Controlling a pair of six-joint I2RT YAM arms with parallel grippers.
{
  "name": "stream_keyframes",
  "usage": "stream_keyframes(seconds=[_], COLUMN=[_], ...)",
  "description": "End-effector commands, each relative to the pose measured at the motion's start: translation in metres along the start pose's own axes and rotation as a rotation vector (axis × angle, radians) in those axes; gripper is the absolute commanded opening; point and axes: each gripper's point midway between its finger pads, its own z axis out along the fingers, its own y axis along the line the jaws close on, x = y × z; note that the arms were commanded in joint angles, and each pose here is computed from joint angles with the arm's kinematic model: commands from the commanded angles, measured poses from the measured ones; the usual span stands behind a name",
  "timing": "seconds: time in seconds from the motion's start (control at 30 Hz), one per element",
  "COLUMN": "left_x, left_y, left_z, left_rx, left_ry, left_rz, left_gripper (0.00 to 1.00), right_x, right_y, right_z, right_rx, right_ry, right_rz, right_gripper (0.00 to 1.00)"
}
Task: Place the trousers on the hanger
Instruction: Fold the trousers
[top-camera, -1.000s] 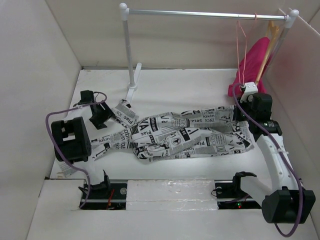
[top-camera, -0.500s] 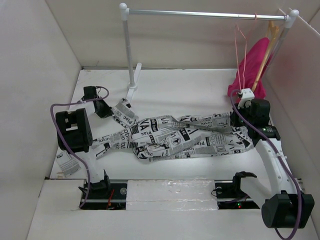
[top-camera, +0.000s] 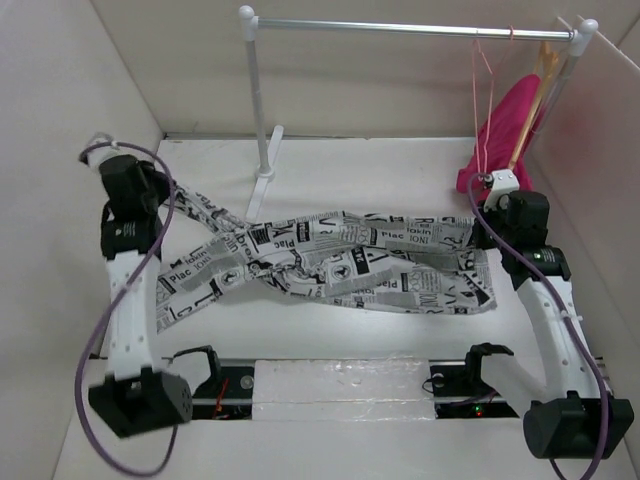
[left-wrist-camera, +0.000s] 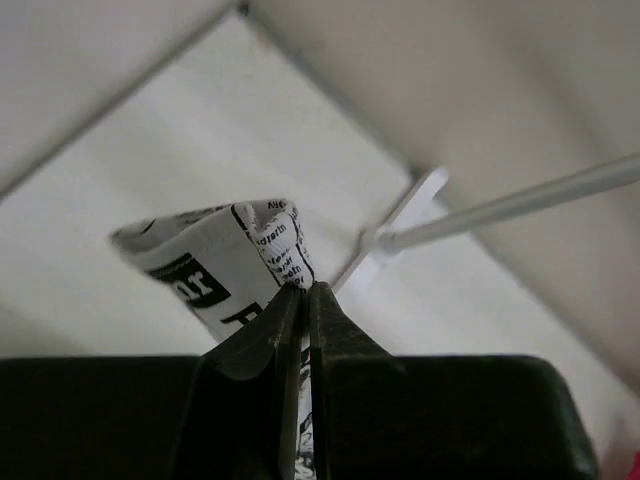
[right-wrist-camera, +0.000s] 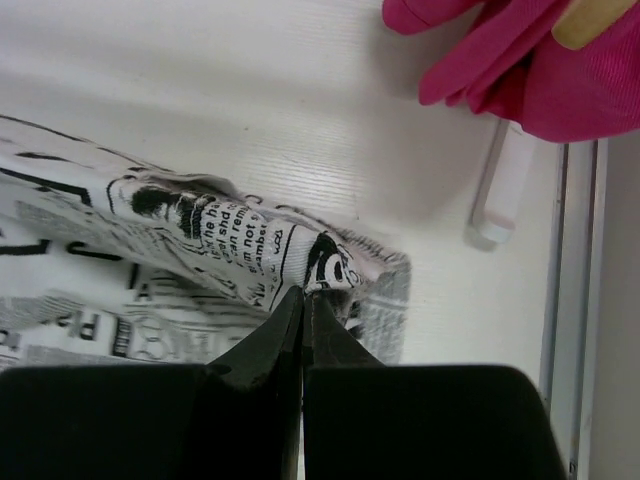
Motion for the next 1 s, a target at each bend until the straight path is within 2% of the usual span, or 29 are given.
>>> stream_keyframes(seconds=[0.0, 0.13, 0.23, 0.3, 0.33, 0.43, 0.53, 0.63, 0.77, 0.97], left_x=[-0.038, -0.04, -0.06, -0.077, -0.081, -0.08, -0.062, -0.041, -0.02, 0.0], left_y=[0.011, 0.008, 0.005, 0.003, 0.014, 0.021, 0.027, 0.022, 0.023, 0.017], left_z=[-0.032, -0.029, -0.029, -0.038, -0.044, -0.043, -0.022, 0.013, 0.075, 0.128], left_rx=[-0.077, -0.072, -0.119, -0.145, -0.204, -0.227, -0.232, -0.202, -0.242, -0.227], left_ry=[-0.152, -0.144, -0.16, -0.187, -0.217, -0.234, -0.189, -0.093, 0.031, 0.114], left_rz=[-0.04, -0.039, -0.025, -0.016, -0.012, -0.009, 0.004, 0.031, 0.046, 0.071], left_gripper=[0.0, 0.0, 0.0, 0.0, 0.0, 0.0, 0.0, 0.0, 0.0, 0.0], right_x=[-0.016, -0.029, -0.025, -0.023, -0.02, -0.018, 0.0, -0.012, -0.029, -0.019], right_y=[-0.025, -0.033, -0.054, -0.059, -0.055, -0.049, -0.046, -0.044, -0.044, -0.039], right_z=[0.006, 0.038, 0.054, 0.055, 0.043, 0.035, 0.038, 0.041, 0.029, 0.029], right_rx=[0.113, 0.095, 0.14, 0.15, 0.147, 0.143, 0.141, 0.098, 0.105, 0.087], right_ry=[-0.019, -0.049, 0.004, 0.029, 0.007, -0.033, -0.024, -0.014, -0.047, -0.068], right_rz=[0.018, 0.078, 0.108, 0.106, 0.107, 0.11, 0.124, 0.127, 0.106, 0.101], right_gripper=[0.0, 0.0, 0.0, 0.0, 0.0, 0.0, 0.0, 0.0, 0.0, 0.0])
